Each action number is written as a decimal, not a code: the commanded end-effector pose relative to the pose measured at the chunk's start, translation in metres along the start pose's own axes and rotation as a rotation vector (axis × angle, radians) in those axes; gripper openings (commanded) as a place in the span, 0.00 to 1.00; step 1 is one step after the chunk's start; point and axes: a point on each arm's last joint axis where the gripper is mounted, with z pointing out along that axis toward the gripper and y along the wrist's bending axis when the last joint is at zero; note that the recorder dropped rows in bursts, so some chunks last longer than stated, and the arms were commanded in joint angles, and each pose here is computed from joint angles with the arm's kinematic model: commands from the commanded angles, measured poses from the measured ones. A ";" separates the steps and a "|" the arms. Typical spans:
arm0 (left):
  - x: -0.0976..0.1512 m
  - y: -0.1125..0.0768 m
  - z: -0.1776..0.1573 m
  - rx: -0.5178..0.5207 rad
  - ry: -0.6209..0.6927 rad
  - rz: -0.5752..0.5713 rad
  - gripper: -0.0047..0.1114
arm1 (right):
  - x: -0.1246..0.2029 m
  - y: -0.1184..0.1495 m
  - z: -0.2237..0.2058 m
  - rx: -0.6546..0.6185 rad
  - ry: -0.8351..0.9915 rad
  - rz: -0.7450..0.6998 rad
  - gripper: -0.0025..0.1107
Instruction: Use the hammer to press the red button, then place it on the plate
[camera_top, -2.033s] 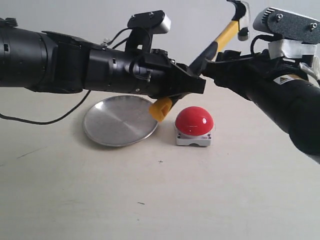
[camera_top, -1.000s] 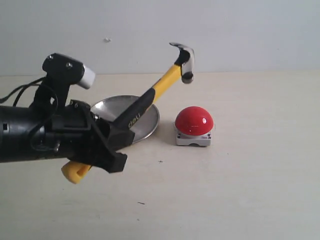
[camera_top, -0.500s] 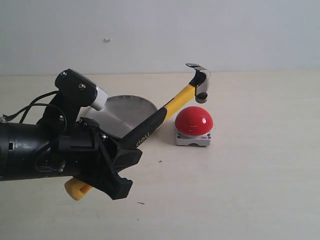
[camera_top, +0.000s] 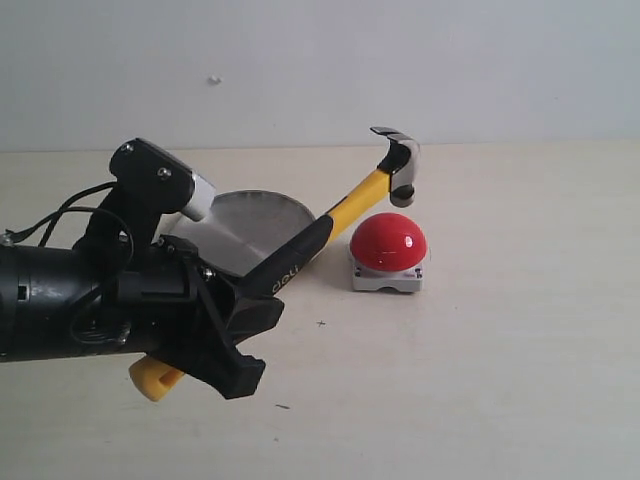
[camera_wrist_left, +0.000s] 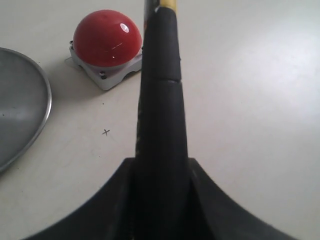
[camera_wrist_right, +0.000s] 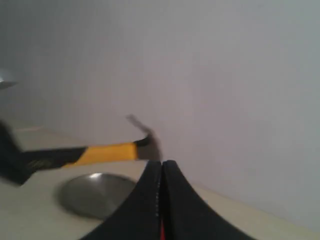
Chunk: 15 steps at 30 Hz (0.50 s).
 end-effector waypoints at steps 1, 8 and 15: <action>-0.005 -0.004 -0.002 0.029 -0.024 -0.027 0.04 | 0.010 0.021 -0.003 -0.233 0.096 -0.056 0.02; -0.004 -0.006 0.000 0.059 -0.019 -0.034 0.04 | 0.010 0.021 -0.003 -0.227 0.103 0.012 0.02; 0.002 0.010 0.019 -0.077 0.052 -0.050 0.04 | 0.011 0.021 -0.003 -0.232 0.109 0.036 0.02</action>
